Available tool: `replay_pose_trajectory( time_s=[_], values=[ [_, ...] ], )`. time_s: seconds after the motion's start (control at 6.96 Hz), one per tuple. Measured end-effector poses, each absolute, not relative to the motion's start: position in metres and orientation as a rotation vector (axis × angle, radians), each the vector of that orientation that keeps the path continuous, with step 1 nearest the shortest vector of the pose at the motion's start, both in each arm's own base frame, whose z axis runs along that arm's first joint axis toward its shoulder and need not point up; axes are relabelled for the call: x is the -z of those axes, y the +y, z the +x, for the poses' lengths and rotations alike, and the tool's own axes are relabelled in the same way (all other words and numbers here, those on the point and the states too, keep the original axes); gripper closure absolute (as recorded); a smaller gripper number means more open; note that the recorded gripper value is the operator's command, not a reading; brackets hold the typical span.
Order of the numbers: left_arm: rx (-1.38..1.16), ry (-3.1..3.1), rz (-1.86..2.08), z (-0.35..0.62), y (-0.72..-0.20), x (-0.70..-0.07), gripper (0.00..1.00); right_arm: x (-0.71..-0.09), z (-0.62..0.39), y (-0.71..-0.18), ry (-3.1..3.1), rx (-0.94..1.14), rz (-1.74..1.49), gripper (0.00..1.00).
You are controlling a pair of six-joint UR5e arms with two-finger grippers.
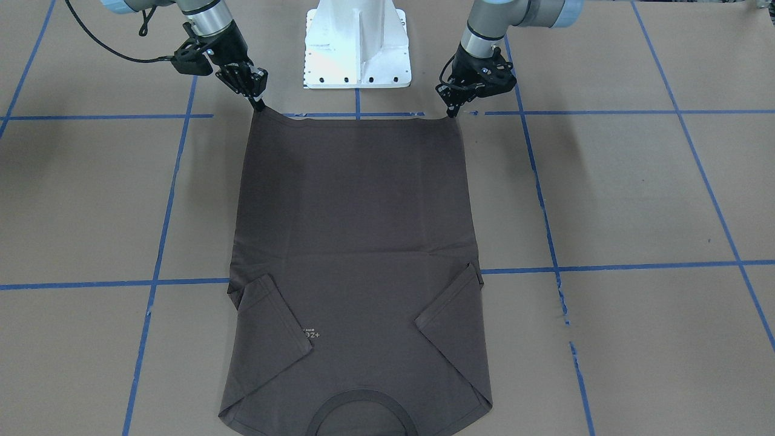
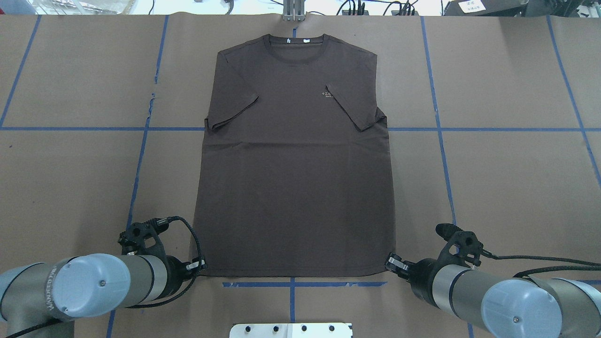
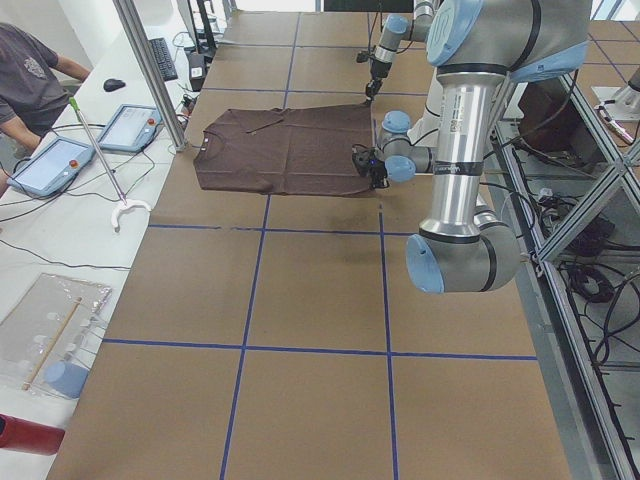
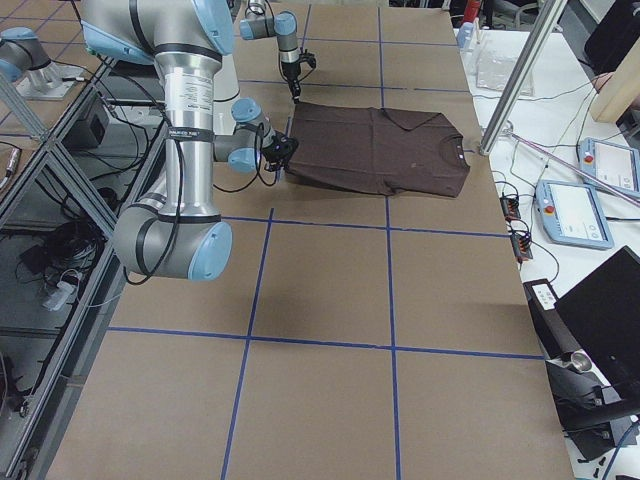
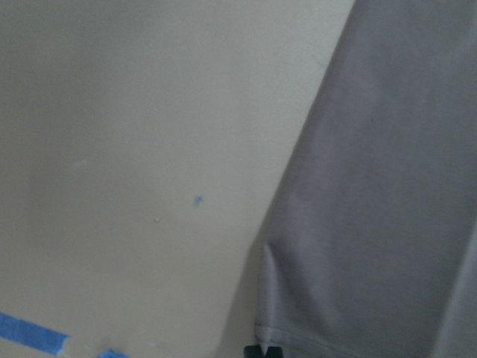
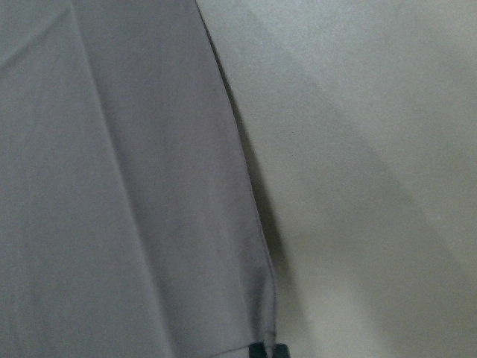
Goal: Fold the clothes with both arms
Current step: 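Grasp the shirt hem corners nearest the robot with both grippers, then lift the hem with both grippers and fold it toward the collar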
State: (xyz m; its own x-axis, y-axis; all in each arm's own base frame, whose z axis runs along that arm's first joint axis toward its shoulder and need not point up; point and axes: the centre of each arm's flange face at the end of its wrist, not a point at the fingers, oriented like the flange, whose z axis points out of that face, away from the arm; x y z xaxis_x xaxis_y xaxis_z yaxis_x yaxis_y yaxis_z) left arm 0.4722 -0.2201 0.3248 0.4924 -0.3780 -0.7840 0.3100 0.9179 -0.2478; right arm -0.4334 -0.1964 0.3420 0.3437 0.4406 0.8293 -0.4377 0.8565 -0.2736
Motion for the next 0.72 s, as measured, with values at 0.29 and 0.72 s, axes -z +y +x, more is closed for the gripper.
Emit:
replay_pose_trajectory(
  time_s=[0.29, 0.72],
  values=[
    [0.428, 0.990, -0.123, 0.447, -0.196, -0.288, 1.00, -0.336, -0.411, -0.181, -1.084, -0.541, -0.027, 1.00],
    [0.411, 1.007, -0.093, 0.411, -0.204, -0.249, 1.00, -0.313, -0.369, -0.203, -1.129, -0.581, -0.005, 1.00]
  ],
)
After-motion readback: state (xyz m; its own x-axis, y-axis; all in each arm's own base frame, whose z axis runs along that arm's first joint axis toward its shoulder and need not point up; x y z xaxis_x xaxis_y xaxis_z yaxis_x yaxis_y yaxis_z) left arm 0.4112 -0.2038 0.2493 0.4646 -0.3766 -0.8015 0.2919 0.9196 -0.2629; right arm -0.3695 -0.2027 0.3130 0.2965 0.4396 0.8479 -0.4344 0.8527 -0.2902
